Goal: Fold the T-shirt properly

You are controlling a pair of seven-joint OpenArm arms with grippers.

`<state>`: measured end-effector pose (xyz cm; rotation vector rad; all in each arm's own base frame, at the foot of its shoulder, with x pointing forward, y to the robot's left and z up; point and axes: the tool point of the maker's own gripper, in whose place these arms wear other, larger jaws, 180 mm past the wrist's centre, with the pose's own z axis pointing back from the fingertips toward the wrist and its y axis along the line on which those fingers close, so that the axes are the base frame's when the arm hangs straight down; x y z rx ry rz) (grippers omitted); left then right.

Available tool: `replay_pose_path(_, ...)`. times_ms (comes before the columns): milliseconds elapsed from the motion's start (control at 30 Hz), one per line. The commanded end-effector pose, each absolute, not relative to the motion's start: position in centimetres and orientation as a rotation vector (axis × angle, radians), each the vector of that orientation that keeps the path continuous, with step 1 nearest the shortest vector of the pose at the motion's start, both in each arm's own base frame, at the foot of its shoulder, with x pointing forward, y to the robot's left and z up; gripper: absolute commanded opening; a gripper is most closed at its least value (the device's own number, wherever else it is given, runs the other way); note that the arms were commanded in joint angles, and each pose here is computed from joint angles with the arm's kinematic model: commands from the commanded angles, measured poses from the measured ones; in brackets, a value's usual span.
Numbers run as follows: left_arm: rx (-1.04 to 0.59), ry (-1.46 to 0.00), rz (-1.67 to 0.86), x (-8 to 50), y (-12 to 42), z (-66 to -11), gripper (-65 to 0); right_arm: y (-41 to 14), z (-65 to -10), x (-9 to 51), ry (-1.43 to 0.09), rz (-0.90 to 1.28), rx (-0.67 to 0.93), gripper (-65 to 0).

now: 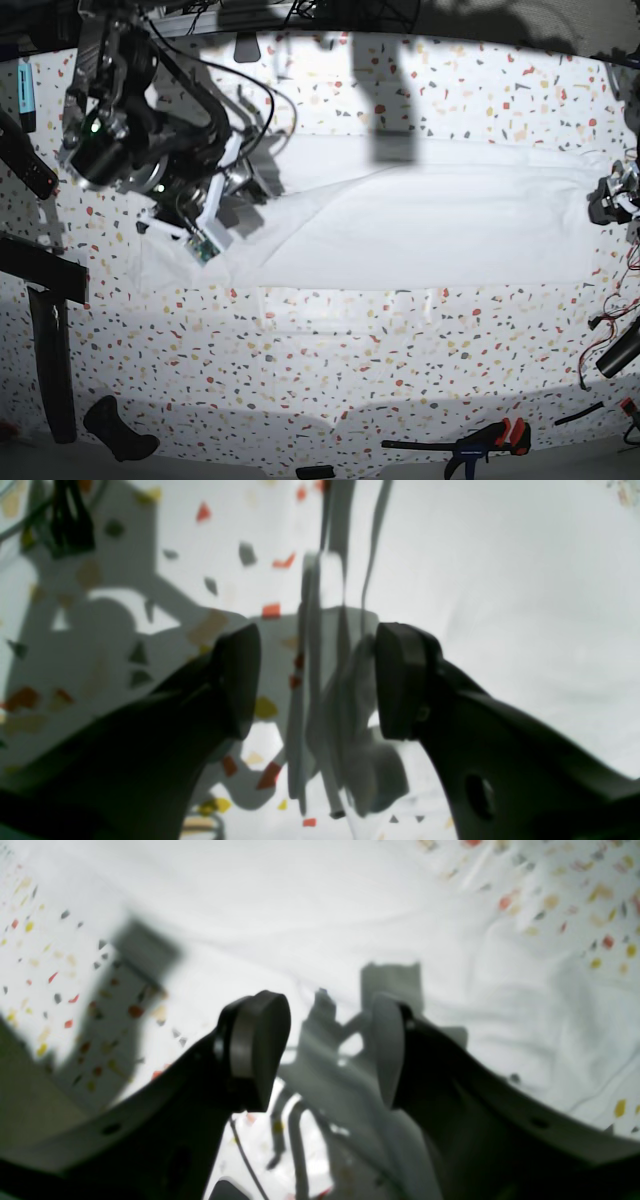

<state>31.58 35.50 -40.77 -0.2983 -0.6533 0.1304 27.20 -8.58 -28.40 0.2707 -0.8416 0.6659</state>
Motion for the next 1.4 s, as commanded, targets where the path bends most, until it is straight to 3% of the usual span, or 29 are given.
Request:
replay_pose_path(0, -0.296, -0.715, 0.113, 32.8, 36.4, -38.8, -30.1, -8.1, -27.2, 27.0, -0.888, 0.684, 0.278, -34.4)
replay_pose_path(267, -0.311, -0.71, 0.161, 32.2, 36.6, -40.1, -30.1, -7.3, -27.3, 22.4, -0.853, 0.709, 0.293, -34.4)
replay_pose_path(400, -0.386, -0.67, 0.141, 31.6, 34.2, -41.5, -30.2, -7.0, -27.1, 21.2, -0.846, 0.716, 0.299, -34.4)
replay_pose_path(567, -0.494, -0.618, 0.177, 31.0, 31.2, -42.8, -30.2, -6.8, -26.7, 20.6, -0.853, 0.724, 0.297, -34.4)
replay_pose_path(900, -0.496, -0.562, 0.161, 30.1, 30.9, -43.2, -30.3, -6.8, -26.7, 20.7, -0.856, 0.725, 0.297, -34.4)
replay_pose_path(967, -0.497, -0.557, 0.16, 30.0, 30.9, -43.3, -36.4, -6.8, -26.7, 20.7, -0.856, 0.725, 0.297, -34.4)
replay_pose_path(1067, -0.493, -0.598, 0.17, 30.7, 31.1, -42.9, -62.0, -6.8, -26.7, 20.7, -0.856, 0.725, 0.297, -34.4)
replay_pose_path(1100, -0.492, -0.622, 0.176, 31.0, 31.3, -42.7, -65.0, -6.8, -26.7, 20.7, -0.856, 0.725, 0.297, -34.4)
replay_pose_path(1367, -0.488, -0.646, 0.149, 31.7, 31.0, -41.8, -65.0, -6.8, -26.7, 20.7, -0.856, 0.725, 0.297, -34.4)
